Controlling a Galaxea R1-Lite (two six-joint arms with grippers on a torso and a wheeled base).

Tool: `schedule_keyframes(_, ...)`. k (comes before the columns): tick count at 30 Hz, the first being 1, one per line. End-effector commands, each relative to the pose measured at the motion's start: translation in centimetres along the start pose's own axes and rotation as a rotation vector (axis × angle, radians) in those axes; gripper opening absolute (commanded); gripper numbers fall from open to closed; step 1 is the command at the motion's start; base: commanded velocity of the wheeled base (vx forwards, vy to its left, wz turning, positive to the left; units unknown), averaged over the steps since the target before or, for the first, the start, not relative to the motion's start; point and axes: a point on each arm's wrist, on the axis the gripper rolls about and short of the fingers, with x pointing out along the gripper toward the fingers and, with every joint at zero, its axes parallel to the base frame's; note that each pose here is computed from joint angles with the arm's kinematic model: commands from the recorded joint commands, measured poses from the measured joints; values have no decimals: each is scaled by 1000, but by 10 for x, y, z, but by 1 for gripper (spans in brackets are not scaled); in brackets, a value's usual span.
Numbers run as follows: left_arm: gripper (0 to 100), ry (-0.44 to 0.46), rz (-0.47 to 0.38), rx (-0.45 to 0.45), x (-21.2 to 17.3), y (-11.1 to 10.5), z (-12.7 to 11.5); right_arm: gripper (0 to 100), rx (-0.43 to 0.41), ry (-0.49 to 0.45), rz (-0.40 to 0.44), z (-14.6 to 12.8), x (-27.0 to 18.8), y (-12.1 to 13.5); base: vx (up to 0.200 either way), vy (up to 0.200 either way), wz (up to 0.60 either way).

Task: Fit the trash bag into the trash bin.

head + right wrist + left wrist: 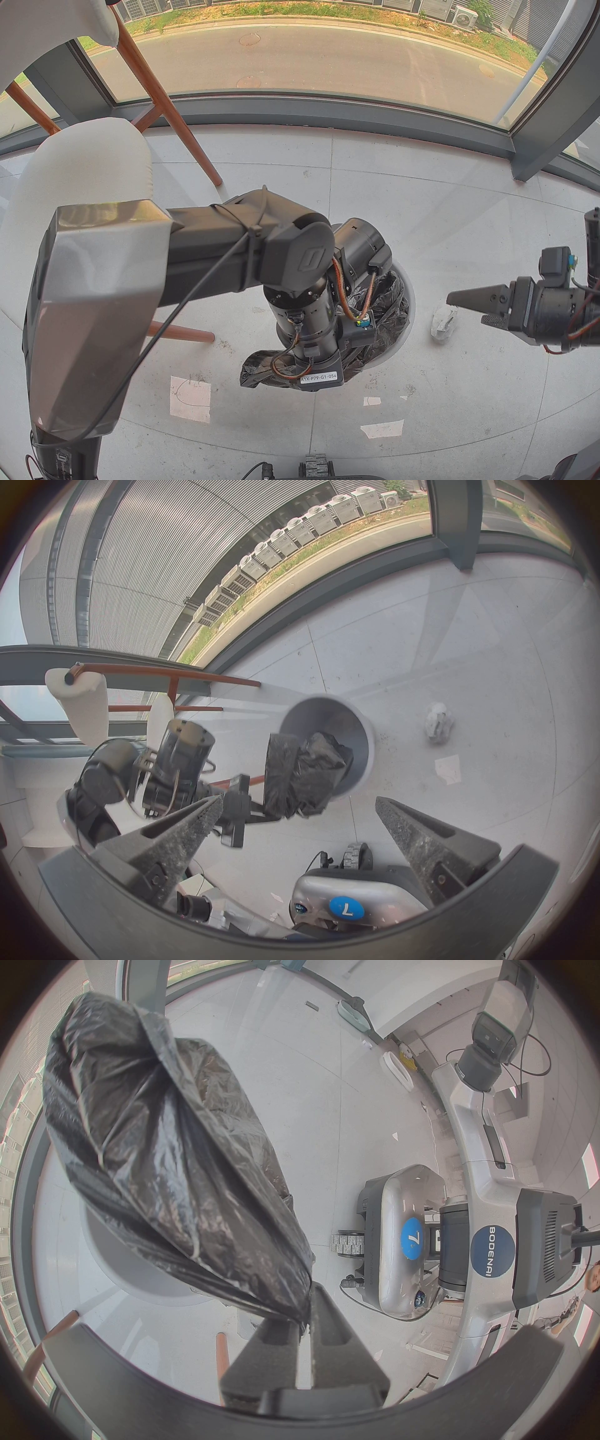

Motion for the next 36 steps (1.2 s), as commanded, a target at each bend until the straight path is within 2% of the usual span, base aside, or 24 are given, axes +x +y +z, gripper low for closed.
schedule_keyframes(1,0,-7,10,27,-5,-8,7,100,-8,48,-77,12,40,11,0,0,0)
schedule_keyframes(10,0,-3,15,42,-5,-9,7,100,-44,84,-133,24,76,14,0,0,0)
schedule_keyframes(19,0,1,25,45,-5,-8,7,100,-124,95,-145,25,81,10,0,0,0)
schedule_keyframes(29,0,3,29,45,-5,-8,7,100,-136,112,-162,24,91,9,0,0,0)
schedule_keyframes(34,0,23,56,43,-5,-7,7,100,-224,91,-239,21,91,4,0,0,0)
schedule_keyframes(36,0,26,60,43,-5,-7,7,100,-234,90,-245,20,91,3,0,0,0)
